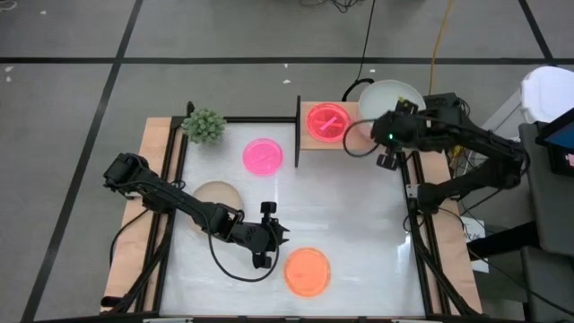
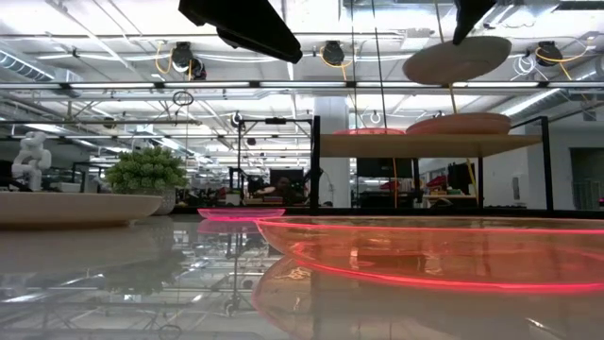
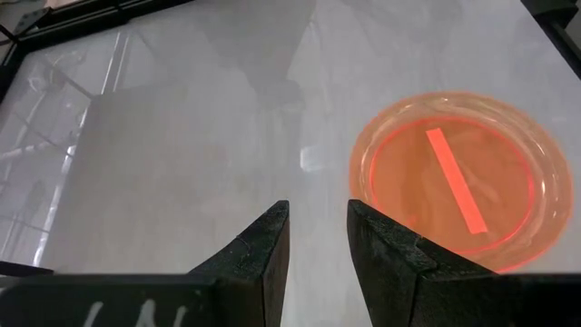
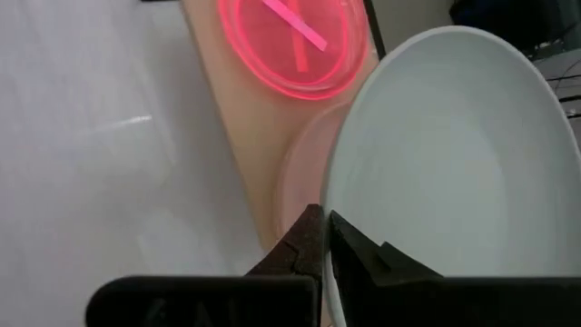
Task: Place and stack plates onto a shelf
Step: Stack the gray plate on top of the light pink plate on the shelf
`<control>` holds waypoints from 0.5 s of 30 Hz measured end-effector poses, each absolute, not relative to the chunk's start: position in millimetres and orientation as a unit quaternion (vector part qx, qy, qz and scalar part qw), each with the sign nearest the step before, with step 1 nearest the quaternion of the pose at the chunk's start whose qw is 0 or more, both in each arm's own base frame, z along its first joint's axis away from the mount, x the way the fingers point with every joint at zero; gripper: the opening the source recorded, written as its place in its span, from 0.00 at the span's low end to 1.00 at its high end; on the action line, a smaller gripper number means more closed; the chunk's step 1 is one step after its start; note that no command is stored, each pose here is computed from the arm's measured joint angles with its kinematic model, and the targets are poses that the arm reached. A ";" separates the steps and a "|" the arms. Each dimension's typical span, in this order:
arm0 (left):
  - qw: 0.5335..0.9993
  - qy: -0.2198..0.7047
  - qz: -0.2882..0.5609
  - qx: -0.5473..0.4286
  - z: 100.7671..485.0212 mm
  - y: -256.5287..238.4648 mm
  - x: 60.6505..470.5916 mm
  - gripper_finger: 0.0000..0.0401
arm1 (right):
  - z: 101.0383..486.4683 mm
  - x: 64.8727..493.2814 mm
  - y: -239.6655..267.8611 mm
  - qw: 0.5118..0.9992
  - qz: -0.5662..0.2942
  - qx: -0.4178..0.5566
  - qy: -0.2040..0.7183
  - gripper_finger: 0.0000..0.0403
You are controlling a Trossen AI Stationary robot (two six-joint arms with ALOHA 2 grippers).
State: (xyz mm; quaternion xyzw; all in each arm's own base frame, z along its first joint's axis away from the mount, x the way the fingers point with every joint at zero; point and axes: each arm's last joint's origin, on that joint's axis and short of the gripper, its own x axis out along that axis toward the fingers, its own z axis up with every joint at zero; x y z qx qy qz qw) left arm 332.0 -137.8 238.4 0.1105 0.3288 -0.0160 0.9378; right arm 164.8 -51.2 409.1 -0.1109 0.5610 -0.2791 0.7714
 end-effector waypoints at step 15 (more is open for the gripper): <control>0.938 0.329 -0.015 0.107 238.6 -137.8 331.9 0.30 | 407.3 163.3 -97.4 0.768 -0.273 -0.094 0.572 0.00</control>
